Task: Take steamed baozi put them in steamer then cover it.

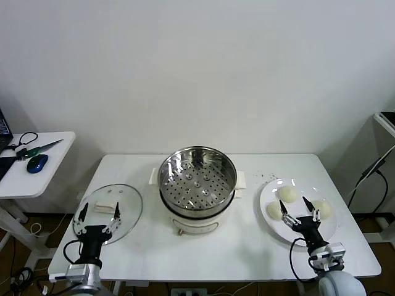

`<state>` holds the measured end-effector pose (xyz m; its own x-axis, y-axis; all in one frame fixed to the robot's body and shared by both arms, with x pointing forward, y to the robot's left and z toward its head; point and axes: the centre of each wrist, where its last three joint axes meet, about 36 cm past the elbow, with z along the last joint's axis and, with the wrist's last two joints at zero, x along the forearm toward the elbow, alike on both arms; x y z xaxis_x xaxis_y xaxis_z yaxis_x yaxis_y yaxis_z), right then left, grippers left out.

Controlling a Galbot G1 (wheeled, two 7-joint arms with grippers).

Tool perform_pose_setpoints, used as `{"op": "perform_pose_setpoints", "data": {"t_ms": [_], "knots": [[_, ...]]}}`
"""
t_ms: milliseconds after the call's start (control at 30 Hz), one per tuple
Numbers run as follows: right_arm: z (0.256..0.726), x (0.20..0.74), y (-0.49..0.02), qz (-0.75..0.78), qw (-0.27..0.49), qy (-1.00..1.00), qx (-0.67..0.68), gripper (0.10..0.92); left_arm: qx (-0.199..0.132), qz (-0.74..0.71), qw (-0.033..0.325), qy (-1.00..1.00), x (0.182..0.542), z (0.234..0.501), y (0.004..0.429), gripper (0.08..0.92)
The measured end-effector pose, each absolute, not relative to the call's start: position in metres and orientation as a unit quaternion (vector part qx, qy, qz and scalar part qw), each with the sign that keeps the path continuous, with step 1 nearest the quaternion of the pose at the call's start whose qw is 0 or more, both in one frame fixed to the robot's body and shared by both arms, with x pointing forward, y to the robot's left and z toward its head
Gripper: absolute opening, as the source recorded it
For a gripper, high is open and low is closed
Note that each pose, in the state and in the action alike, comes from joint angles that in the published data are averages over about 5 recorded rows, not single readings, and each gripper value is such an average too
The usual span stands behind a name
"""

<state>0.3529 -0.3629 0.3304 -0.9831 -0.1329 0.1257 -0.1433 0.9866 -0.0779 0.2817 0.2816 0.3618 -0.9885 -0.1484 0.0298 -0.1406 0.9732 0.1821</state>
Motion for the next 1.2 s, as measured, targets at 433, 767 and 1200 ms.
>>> {"op": "perform_pose_setpoints", "data": {"t_ms": [433, 767, 1200], "knots": [[0.379, 0.421, -0.44, 0.223, 0.161, -0.932, 0.237, 0.823, 0.07, -0.097, 0.031, -0.992, 0.279, 0.361, 0.282, 0.823], [0.439, 0.493, -0.501, 0.364, 0.271, -0.819, 0.351, 0.823, 0.066, -0.099, 0.039, -0.992, 0.28, 0.356, 0.283, 0.823], [0.482, 0.594, -0.503, 0.461, 0.359, -0.692, 0.423, 0.823, 0.071, -0.103, 0.05, -0.991, 0.281, 0.352, 0.289, 0.823]]}}
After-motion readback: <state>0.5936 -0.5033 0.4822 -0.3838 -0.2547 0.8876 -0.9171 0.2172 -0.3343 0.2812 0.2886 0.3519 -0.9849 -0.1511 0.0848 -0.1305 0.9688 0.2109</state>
